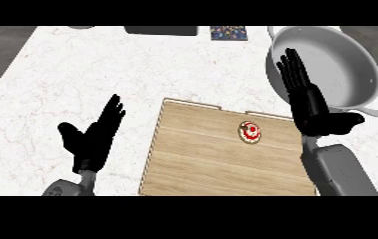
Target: Pick the cupcake from the tray and place it in the pot
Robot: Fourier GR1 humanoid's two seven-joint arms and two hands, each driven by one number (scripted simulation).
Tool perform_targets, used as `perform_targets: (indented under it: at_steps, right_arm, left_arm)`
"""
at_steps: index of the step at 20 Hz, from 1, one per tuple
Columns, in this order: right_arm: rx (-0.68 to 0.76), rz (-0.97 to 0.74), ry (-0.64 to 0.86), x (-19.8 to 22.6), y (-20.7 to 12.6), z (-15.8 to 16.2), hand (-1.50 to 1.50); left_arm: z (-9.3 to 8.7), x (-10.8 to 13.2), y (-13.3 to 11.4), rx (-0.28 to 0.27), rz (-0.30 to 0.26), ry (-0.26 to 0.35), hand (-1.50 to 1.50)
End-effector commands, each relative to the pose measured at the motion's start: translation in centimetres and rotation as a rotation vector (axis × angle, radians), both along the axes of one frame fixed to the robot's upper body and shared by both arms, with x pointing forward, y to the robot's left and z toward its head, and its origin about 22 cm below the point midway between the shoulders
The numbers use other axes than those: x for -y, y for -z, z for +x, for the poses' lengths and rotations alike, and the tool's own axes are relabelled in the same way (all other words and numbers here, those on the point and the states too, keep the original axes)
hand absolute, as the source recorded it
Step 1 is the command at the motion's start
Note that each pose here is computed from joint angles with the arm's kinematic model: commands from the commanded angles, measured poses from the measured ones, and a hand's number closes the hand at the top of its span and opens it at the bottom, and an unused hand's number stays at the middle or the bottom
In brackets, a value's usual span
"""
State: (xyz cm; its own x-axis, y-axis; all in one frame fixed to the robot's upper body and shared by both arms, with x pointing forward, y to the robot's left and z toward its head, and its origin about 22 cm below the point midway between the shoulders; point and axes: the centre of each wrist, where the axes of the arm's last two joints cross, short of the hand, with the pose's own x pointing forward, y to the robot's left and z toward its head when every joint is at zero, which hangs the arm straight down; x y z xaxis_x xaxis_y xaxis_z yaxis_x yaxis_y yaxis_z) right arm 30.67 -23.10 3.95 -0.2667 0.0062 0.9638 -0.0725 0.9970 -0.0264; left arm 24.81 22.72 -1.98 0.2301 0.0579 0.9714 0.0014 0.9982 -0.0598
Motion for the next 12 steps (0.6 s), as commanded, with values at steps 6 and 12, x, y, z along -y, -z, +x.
perform_targets:
  at_steps: [6,12]
  right_arm:
    - [-0.339,-0.296,0.001,-4.4,1.7,-2.7,1.5]
    - [0.244,-0.292,0.537,-5.4,0.0,-3.7,-1.5]
  left_arm:
    - [1.2,-1.9,-0.7,0.002,0.221,0.176,0.0]
    - [-0.1,-2.0,0.5,-0.064,0.162,0.173,0.0]
